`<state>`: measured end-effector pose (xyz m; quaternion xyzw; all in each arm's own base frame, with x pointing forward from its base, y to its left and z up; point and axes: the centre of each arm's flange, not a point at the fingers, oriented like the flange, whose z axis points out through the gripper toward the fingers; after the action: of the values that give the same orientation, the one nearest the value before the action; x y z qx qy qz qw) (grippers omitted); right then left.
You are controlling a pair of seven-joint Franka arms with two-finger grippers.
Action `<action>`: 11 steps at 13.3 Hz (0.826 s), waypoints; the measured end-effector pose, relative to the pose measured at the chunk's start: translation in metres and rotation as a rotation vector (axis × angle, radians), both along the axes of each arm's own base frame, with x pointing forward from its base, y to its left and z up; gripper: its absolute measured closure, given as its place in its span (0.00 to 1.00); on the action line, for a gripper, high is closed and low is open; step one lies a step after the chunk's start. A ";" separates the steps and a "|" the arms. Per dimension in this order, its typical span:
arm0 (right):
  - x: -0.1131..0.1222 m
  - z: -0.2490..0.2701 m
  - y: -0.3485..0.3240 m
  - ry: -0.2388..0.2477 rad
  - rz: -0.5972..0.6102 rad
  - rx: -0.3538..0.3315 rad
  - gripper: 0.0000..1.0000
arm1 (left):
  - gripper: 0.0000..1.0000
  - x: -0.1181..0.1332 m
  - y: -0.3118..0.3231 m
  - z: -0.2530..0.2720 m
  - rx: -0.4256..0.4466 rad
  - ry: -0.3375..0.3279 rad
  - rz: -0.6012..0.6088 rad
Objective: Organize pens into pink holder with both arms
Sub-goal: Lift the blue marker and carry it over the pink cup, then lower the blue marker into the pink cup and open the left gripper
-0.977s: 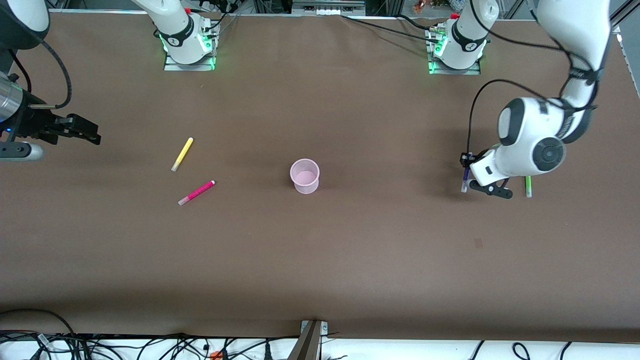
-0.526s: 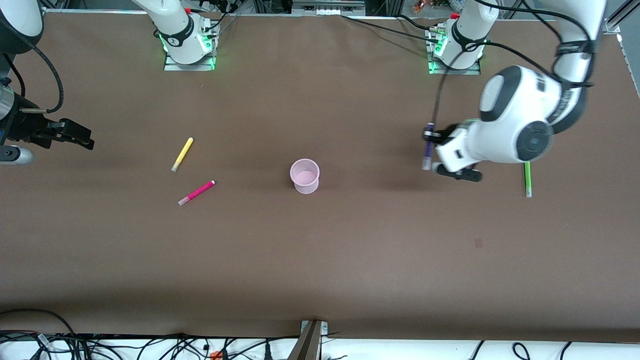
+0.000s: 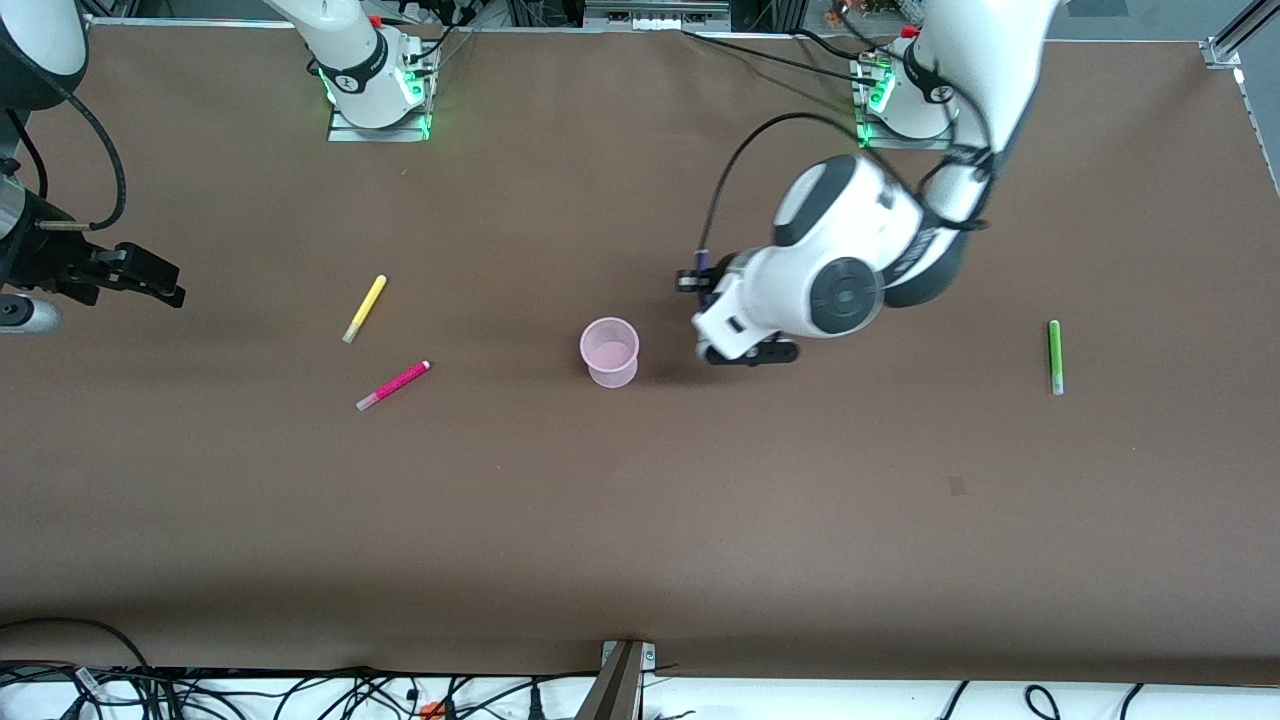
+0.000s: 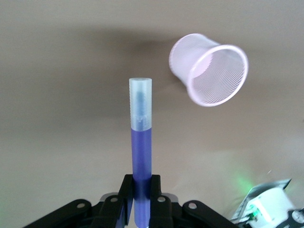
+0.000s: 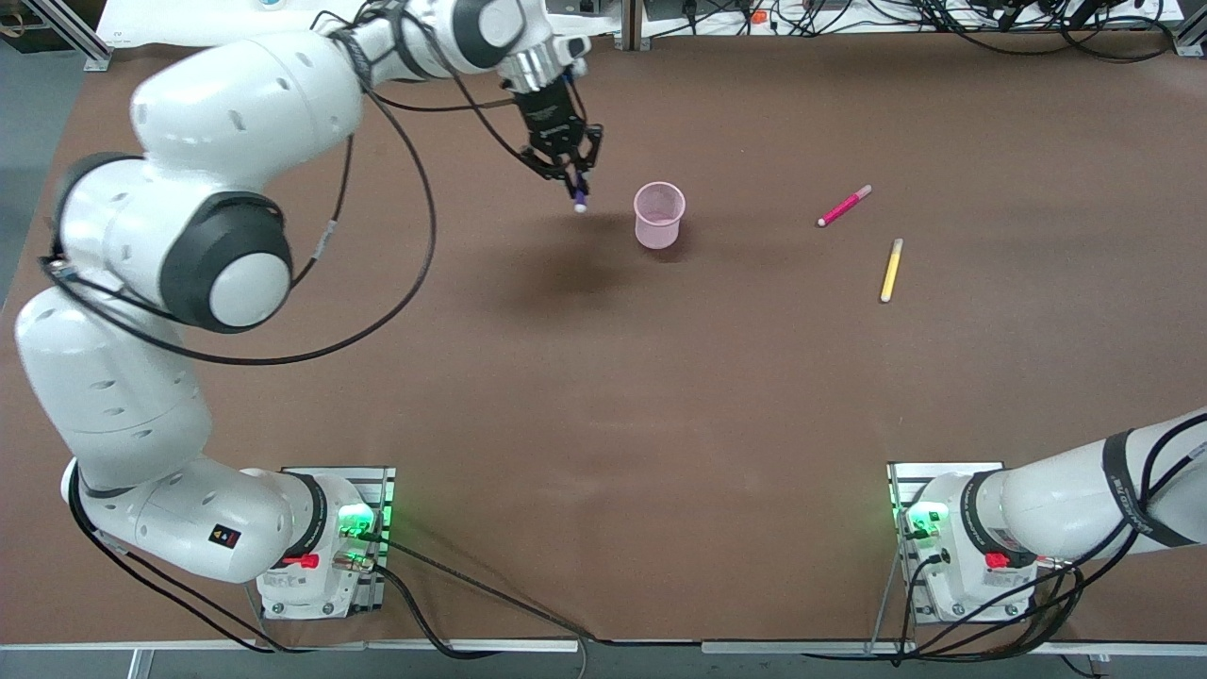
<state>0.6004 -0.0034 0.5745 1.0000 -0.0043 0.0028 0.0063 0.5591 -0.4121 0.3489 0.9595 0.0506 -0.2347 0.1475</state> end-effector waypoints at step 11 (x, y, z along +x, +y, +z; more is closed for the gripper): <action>0.007 -0.023 0.006 0.045 0.066 -0.003 0.00 | 0.82 -0.004 -0.089 -0.060 -0.035 -0.100 0.110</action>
<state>0.6078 0.0024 0.5511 0.9994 0.0290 -0.0195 0.0078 0.5550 -0.5006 0.2893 0.9631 0.0915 -0.1788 0.1792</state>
